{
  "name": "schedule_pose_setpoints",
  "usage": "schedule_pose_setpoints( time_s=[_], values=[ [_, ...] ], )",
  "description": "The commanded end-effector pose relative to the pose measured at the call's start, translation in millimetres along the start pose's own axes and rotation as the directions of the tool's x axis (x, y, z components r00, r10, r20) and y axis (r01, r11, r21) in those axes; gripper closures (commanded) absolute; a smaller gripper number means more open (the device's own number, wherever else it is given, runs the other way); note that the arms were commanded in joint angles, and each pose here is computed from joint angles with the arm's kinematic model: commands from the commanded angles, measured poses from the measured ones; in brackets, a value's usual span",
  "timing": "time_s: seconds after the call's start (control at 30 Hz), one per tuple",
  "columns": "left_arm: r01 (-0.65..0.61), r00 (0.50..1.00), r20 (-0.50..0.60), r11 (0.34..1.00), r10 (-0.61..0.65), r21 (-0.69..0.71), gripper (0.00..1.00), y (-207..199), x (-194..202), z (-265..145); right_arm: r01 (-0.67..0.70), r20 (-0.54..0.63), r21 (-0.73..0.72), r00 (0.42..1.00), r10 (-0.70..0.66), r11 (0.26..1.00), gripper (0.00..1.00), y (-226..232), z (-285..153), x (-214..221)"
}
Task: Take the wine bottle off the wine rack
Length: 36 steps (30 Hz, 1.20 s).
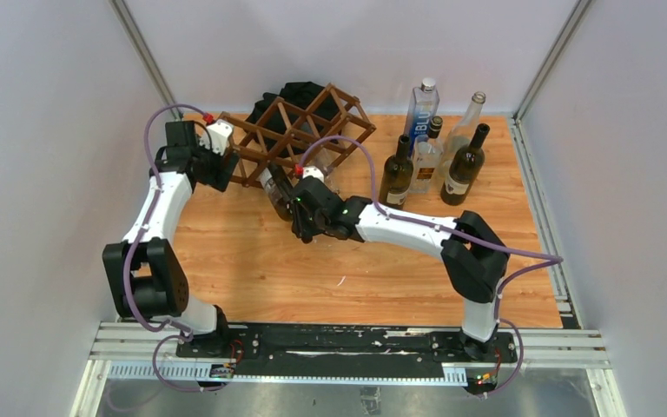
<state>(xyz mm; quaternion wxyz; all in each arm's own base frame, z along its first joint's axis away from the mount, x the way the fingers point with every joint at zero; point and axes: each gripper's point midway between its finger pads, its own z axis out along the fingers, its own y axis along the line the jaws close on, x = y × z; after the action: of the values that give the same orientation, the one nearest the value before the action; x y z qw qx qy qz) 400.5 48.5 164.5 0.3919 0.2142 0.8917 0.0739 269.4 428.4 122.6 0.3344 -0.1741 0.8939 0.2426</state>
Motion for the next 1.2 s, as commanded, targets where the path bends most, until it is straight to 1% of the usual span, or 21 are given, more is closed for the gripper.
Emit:
schedule_pose_setpoints(
  time_s=[0.0,0.13,0.23,0.37,0.47,0.53,0.6,0.67,0.73,0.87,1.0,1.07,1.1,1.17],
  values=[
    [0.018,0.997,0.075,0.996,-0.011,-0.088,0.06,25,-28,-5,-0.030,0.005,-0.100,1.000,0.031,0.994,1.00,24,-27,-4],
    [0.001,0.996,0.088,0.995,0.007,-0.095,0.06,27,-32,-16,-0.039,0.010,-0.128,0.999,0.041,0.991,1.00,24,-51,-5],
    [-0.036,0.995,0.090,0.999,0.037,-0.010,0.05,9,-31,-33,-0.052,0.012,-0.141,0.998,0.054,0.989,1.00,22,-65,-4],
    [-0.147,0.982,0.130,0.984,0.133,0.105,0.02,-21,-24,-61,-0.068,0.030,-0.163,0.997,0.074,0.984,1.00,23,-84,-9],
    [-0.222,0.965,0.189,0.951,0.182,0.216,0.00,-52,-16,-82,-0.075,0.005,-0.197,0.997,0.077,0.977,1.00,29,-96,-6],
    [-0.274,0.950,0.230,0.913,0.209,0.301,0.00,-78,-5,-91,-0.076,-0.002,-0.205,0.997,0.077,0.976,1.00,30,-103,-7],
    [-0.352,0.925,0.274,0.863,0.262,0.362,0.00,-102,4,-101,-0.069,-0.002,-0.210,0.998,0.070,0.975,1.00,31,-109,-9],
    [-0.448,0.885,0.320,0.808,0.339,0.383,0.00,-120,12,-107,-0.062,-0.003,-0.209,0.998,0.063,0.976,1.00,31,-115,-11],
    [-0.541,0.833,0.371,0.744,0.410,0.393,0.00,-141,15,-112,-0.055,-0.008,-0.226,0.998,0.054,0.973,1.00,32,-121,-15],
    [-0.706,0.699,0.490,0.611,0.521,0.359,0.00,-169,15,-123,-0.039,-0.063,-0.262,0.998,0.023,0.964,1.00,34,-132,-17],
    [-0.803,0.591,0.535,0.505,0.604,0.316,0.00,-186,19,-127,-0.001,-0.081,-0.319,0.996,-0.027,0.948,1.00,42,-148,-18],
    [-0.848,0.526,0.562,0.447,0.638,0.286,0.00,-196,20,-131,0.016,-0.092,-0.366,0.994,-0.053,0.931,1.00,49,-158,-18],
    [-0.862,0.502,0.574,0.427,0.647,0.272,0.00,-199,19,-134,0.022,-0.099,-0.387,0.993,-0.065,0.922,1.00,53,-162,-17],
    [-0.876,0.477,0.602,0.404,0.640,0.264,0.00,-208,18,-140,0.034,-0.114,-0.427,0.989,-0.091,0.904,1.00,59,-171,-15]
  ],
)
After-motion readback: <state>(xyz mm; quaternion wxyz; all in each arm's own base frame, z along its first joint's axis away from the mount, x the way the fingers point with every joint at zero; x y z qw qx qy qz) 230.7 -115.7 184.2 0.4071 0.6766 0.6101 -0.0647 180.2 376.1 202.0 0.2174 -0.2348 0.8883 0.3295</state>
